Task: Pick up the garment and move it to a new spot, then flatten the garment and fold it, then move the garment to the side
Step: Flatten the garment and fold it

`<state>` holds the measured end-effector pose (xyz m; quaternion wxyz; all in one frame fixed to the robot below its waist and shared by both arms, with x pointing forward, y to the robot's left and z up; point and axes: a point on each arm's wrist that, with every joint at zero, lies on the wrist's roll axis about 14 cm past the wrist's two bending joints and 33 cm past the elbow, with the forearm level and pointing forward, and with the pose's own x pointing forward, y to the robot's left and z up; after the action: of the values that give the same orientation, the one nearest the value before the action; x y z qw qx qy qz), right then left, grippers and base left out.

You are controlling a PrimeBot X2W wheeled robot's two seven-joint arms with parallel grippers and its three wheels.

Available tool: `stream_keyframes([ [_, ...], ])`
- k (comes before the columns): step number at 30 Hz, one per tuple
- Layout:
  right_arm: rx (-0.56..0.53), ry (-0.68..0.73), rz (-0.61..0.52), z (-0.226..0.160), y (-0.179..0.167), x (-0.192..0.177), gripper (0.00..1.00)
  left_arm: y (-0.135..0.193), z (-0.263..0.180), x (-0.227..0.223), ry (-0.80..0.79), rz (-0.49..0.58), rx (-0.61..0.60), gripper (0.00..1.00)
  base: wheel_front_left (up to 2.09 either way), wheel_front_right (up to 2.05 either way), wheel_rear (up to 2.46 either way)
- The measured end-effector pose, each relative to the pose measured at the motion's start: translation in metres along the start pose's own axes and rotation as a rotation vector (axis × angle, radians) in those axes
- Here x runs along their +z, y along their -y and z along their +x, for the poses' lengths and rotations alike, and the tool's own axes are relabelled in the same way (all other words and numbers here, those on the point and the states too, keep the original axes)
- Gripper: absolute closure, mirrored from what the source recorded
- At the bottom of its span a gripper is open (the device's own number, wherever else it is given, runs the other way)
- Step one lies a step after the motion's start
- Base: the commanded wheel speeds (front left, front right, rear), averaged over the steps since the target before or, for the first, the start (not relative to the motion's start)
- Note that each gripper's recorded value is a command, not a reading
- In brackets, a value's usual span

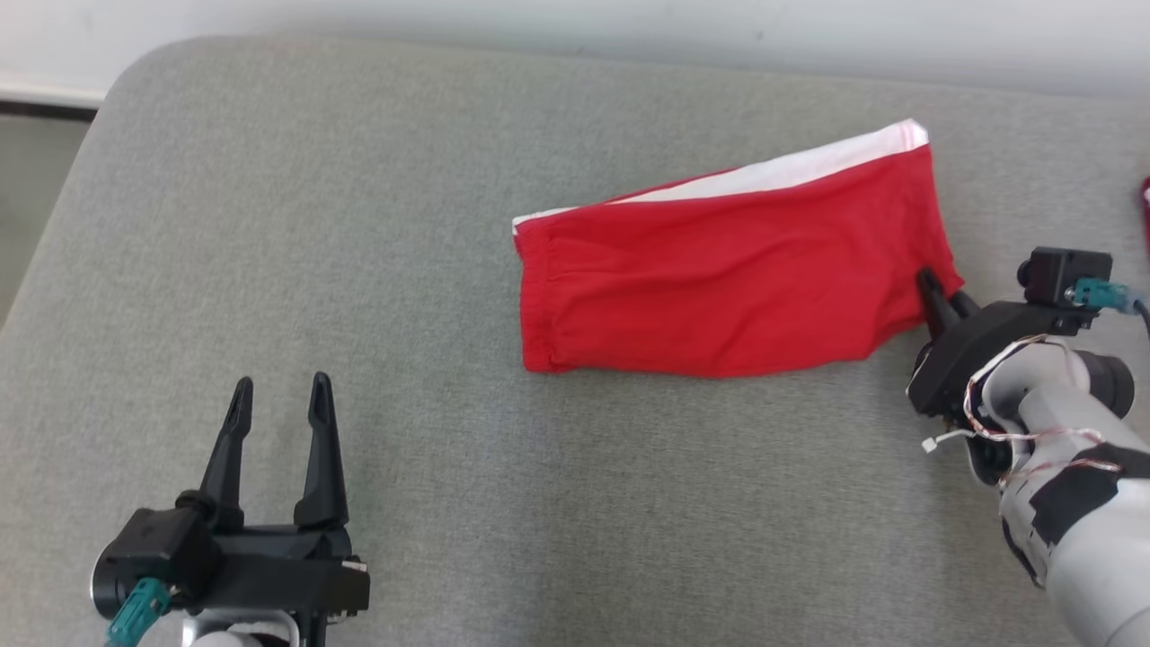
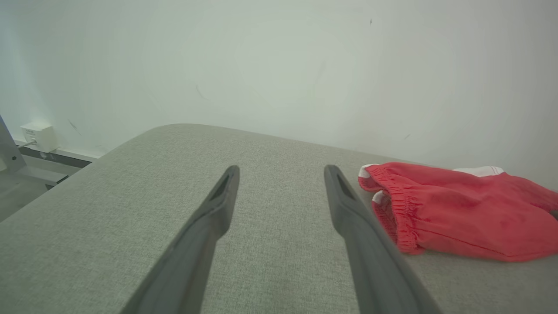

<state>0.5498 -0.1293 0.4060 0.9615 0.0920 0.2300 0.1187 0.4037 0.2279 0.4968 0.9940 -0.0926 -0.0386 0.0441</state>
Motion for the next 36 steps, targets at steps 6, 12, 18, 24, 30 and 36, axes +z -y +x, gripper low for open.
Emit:
stream_keyframes([
  [6,0.012,0.056,0.034,-0.024,0.002,0.002,1.0,0.005,-0.006,0.0,-0.002,-0.002,-0.014,0.0,0.0,0.0,0.0],
  [12,-0.006,0.08,0.108,-0.063,0.021,-0.011,1.0,0.015,-0.01,0.002,0.004,-0.003,-0.043,0.0,0.0,0.0,0.0],
  [18,-0.076,0.081,0.16,-0.11,0.055,-0.034,1.0,0.028,-0.015,0.007,0.016,-0.004,-0.081,0.0,0.0,0.0,0.0],
  [24,-0.114,0.124,0.168,-0.137,0.072,-0.03,1.0,0.035,-0.021,0.012,0.03,-0.008,-0.102,0.0,0.0,0.0,0.0],
  [30,-0.05,0.19,0.122,-0.134,0.048,-0.009,1.0,0.038,-0.023,0.016,0.04,-0.009,-0.11,0.0,0.0,0.0,0.0],
  [36,0.072,0.264,0.085,-0.124,0.001,0.016,1.0,0.035,-0.028,0.019,0.048,-0.007,-0.104,0.0,0.0,0.0,0.0],
])
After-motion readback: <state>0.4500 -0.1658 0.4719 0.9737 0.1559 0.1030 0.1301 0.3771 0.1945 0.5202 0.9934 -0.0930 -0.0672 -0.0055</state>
